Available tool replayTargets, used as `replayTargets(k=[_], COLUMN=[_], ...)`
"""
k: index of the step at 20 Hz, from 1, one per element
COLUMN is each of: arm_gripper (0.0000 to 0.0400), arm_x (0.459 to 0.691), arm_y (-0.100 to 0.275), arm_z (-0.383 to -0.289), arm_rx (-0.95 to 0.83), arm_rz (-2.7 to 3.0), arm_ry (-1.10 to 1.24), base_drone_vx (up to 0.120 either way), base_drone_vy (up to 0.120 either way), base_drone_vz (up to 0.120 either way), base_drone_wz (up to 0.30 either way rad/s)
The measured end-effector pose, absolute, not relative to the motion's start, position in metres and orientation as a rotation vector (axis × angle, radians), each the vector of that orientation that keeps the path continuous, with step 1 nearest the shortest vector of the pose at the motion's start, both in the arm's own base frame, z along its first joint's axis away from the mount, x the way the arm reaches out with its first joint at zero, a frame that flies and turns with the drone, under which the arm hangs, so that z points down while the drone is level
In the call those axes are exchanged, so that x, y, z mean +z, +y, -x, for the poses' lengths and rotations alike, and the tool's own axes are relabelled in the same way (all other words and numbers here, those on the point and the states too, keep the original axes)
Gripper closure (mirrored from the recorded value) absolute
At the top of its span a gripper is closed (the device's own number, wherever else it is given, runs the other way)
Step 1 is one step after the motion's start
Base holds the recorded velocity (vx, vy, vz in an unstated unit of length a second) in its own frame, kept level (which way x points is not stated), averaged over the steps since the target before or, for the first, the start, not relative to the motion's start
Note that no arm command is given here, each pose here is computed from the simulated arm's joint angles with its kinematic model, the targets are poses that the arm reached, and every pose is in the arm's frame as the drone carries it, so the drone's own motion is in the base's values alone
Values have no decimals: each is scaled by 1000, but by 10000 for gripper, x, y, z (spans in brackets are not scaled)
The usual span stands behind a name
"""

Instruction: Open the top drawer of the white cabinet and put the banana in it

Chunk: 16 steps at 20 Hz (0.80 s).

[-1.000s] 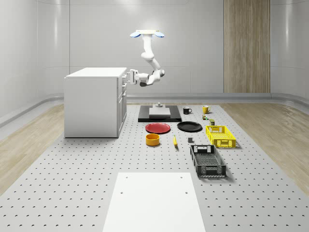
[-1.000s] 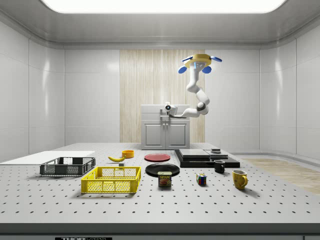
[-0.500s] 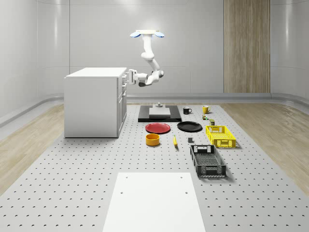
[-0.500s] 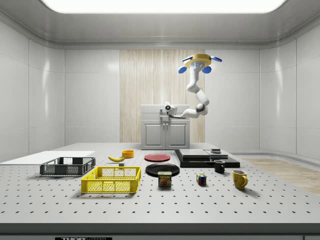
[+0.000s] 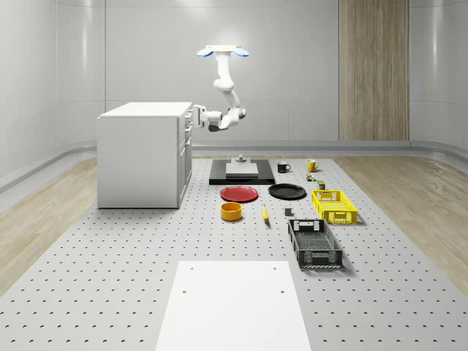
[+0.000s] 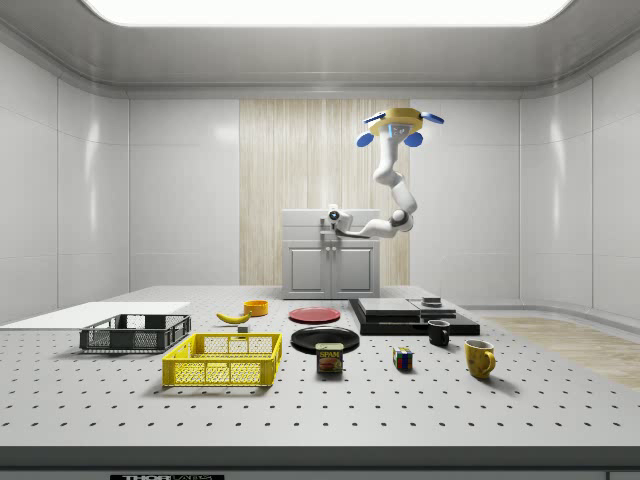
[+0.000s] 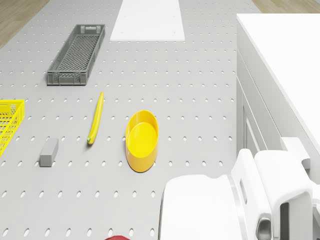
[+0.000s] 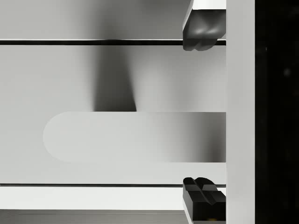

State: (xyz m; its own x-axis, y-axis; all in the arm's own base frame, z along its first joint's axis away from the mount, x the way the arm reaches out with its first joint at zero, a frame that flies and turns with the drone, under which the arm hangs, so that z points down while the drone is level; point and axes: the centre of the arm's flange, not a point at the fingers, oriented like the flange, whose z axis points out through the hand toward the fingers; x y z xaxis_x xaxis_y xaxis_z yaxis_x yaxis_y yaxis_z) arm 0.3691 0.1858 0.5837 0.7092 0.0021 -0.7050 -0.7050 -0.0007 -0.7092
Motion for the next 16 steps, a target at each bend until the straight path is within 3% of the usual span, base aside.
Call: replayTargets(k=[5,6,8,10,12,13,14,16], arm_gripper=[0,23,130,195,150,165,109,171], arm_x=[5837,5837,5837,5837,5906,5892,5964,5894], arm_y=[1885,1888,1894,1897,1883,1886,1874,1886], arm_z=[-3698,-3699,-3700,-3701,-3691,-3693,-3680,-3694], arm_rx=[613,613,613,613,643,639,657,624], arm_rz=[1483,1483,1483,1482,1497,1498,1512,1508], arm_ry=[610,610,610,610,645,642,669,629], base_drone_vx=[0,0,0,0,0,0,0,0], base_drone_vy=[0,0,0,0,0,0,0,0], base_drone_vz=[0,0,0,0,0,0,0,0], base_drone_wz=[0,0,0,0,0,0,0,0])
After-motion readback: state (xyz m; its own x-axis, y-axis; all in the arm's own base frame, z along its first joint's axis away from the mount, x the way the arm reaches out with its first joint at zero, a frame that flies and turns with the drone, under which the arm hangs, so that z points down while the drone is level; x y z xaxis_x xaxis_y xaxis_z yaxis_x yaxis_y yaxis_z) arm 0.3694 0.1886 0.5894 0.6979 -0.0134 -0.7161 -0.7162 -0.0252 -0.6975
